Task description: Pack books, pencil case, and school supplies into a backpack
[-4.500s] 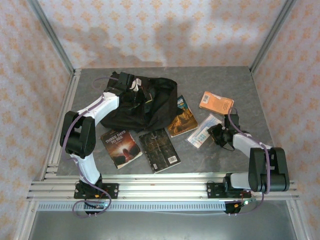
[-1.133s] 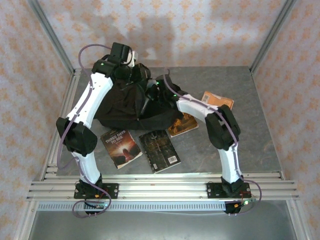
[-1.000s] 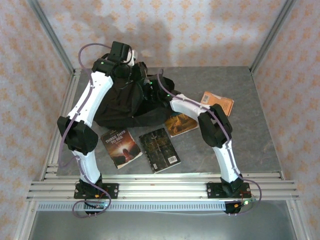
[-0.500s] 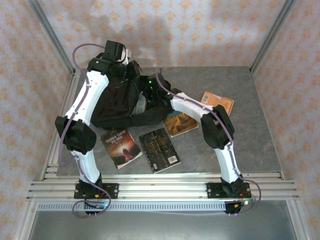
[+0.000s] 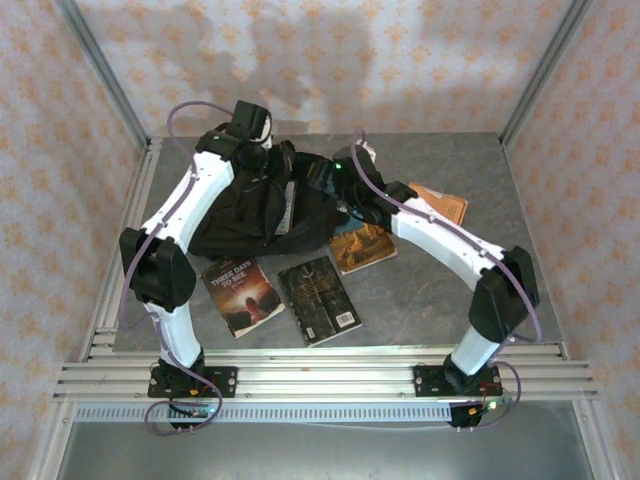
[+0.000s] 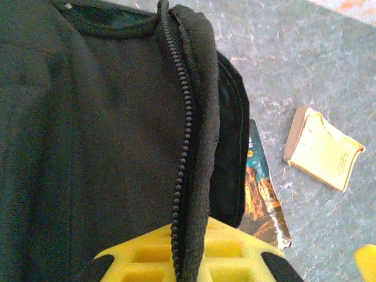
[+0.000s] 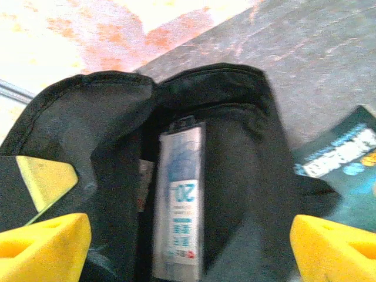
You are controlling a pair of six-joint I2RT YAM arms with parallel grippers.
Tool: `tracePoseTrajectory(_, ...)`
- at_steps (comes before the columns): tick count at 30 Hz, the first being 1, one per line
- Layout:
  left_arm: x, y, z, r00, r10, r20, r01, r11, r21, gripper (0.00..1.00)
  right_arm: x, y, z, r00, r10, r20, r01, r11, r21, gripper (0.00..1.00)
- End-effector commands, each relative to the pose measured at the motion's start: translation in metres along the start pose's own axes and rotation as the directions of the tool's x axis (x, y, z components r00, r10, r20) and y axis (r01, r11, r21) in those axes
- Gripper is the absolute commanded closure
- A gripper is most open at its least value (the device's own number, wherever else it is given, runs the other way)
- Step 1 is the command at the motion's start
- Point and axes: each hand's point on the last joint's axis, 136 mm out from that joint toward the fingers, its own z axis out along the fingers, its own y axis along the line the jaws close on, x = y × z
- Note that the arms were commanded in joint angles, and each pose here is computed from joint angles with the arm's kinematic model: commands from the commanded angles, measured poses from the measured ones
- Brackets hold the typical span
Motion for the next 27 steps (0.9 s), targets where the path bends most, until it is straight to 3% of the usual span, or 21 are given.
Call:
tracePoseTrajectory(1,0.009,0.001,0.019,1.000,-0.004,-0.027,0.004,1.000,0.009,0.98,-0.005,-0.059,-0.005,0.999,-0.035,0.004,0.034,0.989,0.145,0.15)
tracePoseTrajectory(5,0.017,-0.007,0.021,0.999,0.000,-0.040,0.002,0.999,0.041,0.89,-0.004,-0.116,0.004,0.997,0.033,-0.075,-0.014,0.971,0.239,0.16)
tracePoseTrajectory(9,0.014,-0.011,0.003,1.000,0.004,0.026,-0.006,0.998,0.067,0.66,0.008,-0.161,0.023,0.981,0.080,-0.178,-0.015,0.939,0.343,0.12)
tracePoseTrajectory(13,0.015,-0.023,-0.025,0.997,0.024,0.068,-0.031,0.994,0.107,0.54,0.024,-0.184,0.048,0.959,0.091,-0.270,0.017,0.927,0.376,0.07)
tracePoseTrajectory(19,0.033,-0.034,-0.061,0.992,0.064,0.109,-0.079,0.986,0.144,0.52,0.054,-0.192,0.077,0.906,0.095,-0.413,0.049,0.945,0.323,0.08)
tracePoseTrajectory(23,0.057,-0.031,-0.066,0.994,0.075,0.083,-0.087,0.984,0.154,0.51,0.069,-0.204,0.081,0.884,0.098,-0.456,0.072,0.937,0.341,0.08)
tracePoseTrajectory(27,0.089,-0.035,-0.059,0.995,0.088,0.040,-0.094,0.980,0.176,0.51,0.086,-0.201,0.081,0.857,0.120,-0.502,0.046,0.951,0.305,0.15)
